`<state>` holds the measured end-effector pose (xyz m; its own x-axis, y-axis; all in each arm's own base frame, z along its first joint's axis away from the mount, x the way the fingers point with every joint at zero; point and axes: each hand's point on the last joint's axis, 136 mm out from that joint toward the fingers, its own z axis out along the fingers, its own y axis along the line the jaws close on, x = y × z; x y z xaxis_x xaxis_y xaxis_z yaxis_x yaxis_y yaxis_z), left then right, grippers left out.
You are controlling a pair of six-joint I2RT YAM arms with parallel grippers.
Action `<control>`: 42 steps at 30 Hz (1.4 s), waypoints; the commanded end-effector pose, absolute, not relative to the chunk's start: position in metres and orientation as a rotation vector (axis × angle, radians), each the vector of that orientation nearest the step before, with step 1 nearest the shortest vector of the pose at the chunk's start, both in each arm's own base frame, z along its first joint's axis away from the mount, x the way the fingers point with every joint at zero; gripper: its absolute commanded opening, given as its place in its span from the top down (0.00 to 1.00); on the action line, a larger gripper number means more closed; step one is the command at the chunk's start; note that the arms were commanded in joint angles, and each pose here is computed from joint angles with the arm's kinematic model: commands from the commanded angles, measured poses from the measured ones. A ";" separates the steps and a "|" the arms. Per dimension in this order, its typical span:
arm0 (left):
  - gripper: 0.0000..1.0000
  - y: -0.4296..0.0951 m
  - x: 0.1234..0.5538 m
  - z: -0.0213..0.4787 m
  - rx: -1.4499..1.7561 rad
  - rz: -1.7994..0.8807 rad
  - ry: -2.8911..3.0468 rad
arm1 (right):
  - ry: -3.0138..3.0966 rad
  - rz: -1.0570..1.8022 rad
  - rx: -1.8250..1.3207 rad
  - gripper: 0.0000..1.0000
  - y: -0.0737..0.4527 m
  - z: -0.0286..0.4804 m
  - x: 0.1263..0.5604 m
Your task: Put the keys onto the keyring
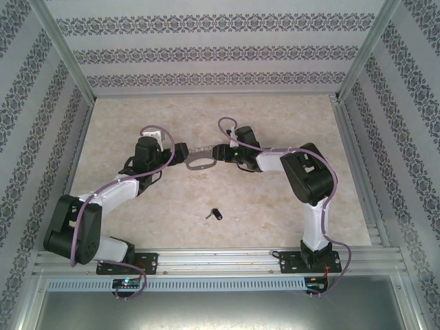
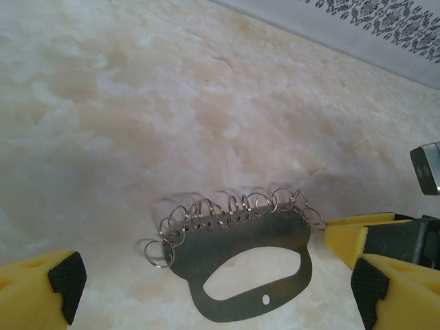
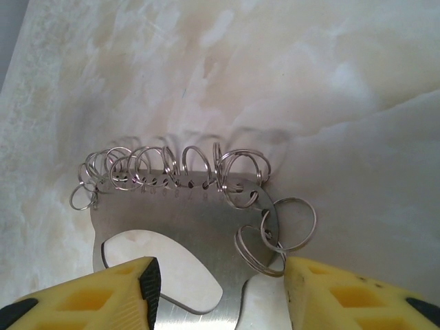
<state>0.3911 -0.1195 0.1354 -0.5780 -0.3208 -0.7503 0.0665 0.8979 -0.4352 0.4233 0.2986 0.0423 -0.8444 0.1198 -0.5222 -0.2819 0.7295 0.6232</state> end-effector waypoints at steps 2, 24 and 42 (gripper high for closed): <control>0.00 -0.129 0.399 0.152 -0.164 -0.556 2.078 | 2.356 1.003 -0.156 0.49 0.305 0.051 0.424; 0.00 -0.132 0.398 0.160 -0.152 -0.571 2.071 | 2.410 0.610 -0.482 0.47 0.297 0.055 0.410; 0.00 -0.131 0.398 0.169 -0.149 -0.565 2.056 | 2.436 0.242 -0.668 0.59 0.292 0.039 0.423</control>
<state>0.3949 -0.1234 0.1471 -0.5609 -0.3223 -0.7625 0.0842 0.8941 -0.4398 0.4221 0.2988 0.0511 -0.6893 -0.3659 -0.6253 -0.5159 0.8539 0.0691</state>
